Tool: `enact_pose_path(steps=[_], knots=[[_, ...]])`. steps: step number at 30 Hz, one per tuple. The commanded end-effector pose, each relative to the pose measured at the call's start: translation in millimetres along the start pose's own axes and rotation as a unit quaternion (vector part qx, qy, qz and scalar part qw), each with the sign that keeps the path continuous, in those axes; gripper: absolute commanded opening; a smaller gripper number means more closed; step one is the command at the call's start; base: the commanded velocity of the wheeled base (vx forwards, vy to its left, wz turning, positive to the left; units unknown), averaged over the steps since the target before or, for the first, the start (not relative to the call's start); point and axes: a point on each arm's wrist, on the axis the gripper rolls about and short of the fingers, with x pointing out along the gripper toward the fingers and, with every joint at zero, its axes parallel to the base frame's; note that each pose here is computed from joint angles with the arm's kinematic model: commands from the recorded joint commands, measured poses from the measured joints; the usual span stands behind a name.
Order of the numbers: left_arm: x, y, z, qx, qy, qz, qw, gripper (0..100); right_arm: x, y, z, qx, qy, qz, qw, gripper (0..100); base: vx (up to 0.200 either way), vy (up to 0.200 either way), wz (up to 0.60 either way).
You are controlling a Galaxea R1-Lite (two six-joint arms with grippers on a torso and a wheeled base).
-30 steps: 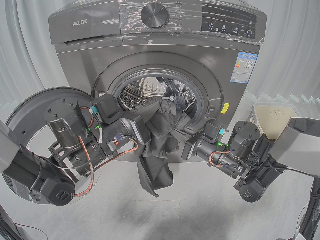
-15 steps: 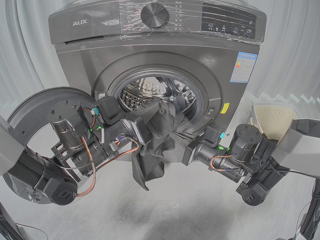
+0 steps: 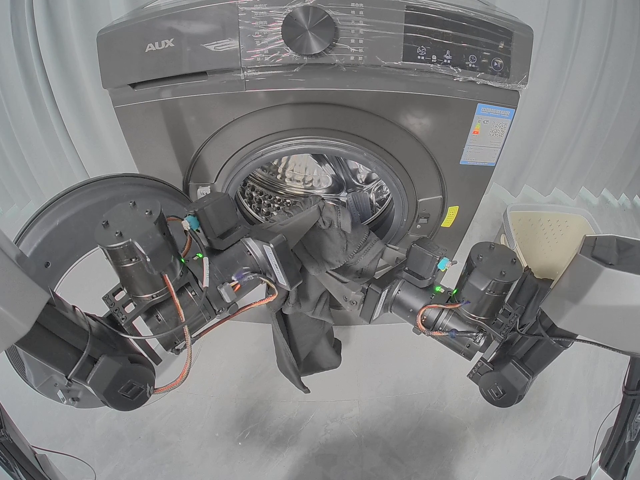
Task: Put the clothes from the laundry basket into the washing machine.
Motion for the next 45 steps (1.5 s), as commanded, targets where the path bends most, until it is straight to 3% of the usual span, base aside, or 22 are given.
enact_pose_path(steps=[1, 4, 5, 23, 24, 31, 36, 45], knots=[[0, -0.1, 0.4, 0.0, -0.001, 0.0, 1.0, 0, 2, -0.4, -3, 0.0, 0.002, 0.0, 1.0, 100, 0.0, 0.0, 0.0], [0, -0.3, 0.7, 0.0, -0.001, 0.0, 1.0, 0, 1, -0.5, -3, 0.001, 0.003, -0.001, 1.0, 100, 0.0, 0.0, 0.0], [0, -0.3, 0.7, 0.0, -0.001, 0.0, 1.0, 0, 1, -0.5, -3, 0.001, 0.003, -0.001, 1.0, 0, 0.0, 0.0, 0.0], [0, 3.5, -1.7, 0.001, 0.003, 0.005, 1.0, 0, -2, 12.2, 0, 0.002, 0.002, 0.011, 0.9999, 0, 0.0, 0.0, 0.0], [0, 10.4, -0.3, 0.001, 0.001, 0.017, 0.9999, 100, -6, 13.1, 2, 0.003, 0.003, 0.003, 1.0, 0, 0.0, 0.0, 0.0], [-1, 31.5, -4.0, 0.002, 0.002, 0.052, 0.9986, 100, -23, 17.0, 16, 0.002, 0.0, 0.003, 1.0, 0, 0.0, 0.0, 0.0], [-2, 34.0, -4.4, 0.002, 0.001, 0.056, 0.9984, 100, -28, 17.5, 19, 0.001, 0.0, 0.002, 1.0, 0, 0.0, 0.0, 0.0], [-13, 34.4, -18.5, 0.0, 0.035, 0.057, 0.9978, 100, -31, 18.2, 18, 0.0, 0.006, 0.003, 1.0, 0, 0.0, 0.0, 0.0]])
